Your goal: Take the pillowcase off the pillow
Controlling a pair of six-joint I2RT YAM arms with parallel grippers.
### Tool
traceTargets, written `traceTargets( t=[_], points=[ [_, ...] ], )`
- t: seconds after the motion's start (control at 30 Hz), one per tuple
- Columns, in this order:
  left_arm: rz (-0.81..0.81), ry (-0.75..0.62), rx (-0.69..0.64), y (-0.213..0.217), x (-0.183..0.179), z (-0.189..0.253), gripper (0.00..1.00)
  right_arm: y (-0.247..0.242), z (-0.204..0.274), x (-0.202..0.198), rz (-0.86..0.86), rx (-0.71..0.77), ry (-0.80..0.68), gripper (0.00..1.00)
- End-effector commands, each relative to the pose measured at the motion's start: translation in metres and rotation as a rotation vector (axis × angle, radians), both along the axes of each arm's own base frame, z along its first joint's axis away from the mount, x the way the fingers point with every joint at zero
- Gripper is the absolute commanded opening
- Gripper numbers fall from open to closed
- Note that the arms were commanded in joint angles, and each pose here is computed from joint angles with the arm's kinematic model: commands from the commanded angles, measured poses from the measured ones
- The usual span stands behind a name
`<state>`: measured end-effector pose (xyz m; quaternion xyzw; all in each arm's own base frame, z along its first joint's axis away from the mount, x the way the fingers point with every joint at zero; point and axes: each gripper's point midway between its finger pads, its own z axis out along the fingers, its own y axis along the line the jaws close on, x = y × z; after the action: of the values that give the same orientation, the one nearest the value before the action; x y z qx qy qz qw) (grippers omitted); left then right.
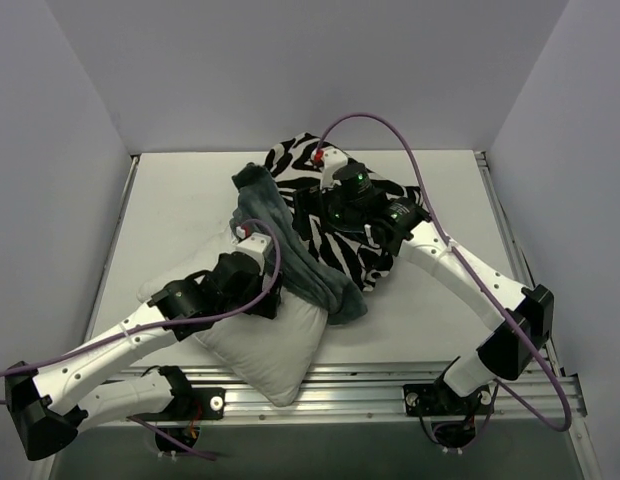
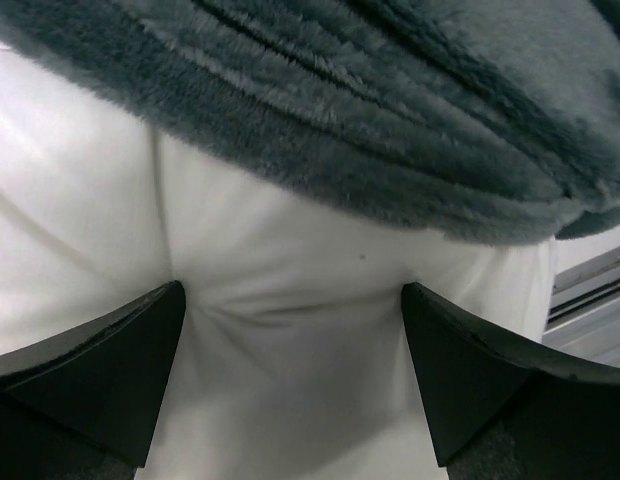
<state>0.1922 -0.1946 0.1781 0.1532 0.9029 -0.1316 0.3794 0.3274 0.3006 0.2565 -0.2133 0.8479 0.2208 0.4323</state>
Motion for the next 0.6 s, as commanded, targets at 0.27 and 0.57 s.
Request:
traceTargets(
  t=[0.27, 0.57],
  points=[
    [0.085, 0.141, -0.067, -0.006, -0.009, -0.059, 0.26, 0.032, -0.034, -0.013, 0.067, -0.134, 0.009, 0.92],
    [0.085, 0.112, -0.090, -0.003, -0.008, -0.039, 0.02, 0.003, -0.109, 0.008, -0.076, -0.406, 0.065, 0.38]
  ],
)
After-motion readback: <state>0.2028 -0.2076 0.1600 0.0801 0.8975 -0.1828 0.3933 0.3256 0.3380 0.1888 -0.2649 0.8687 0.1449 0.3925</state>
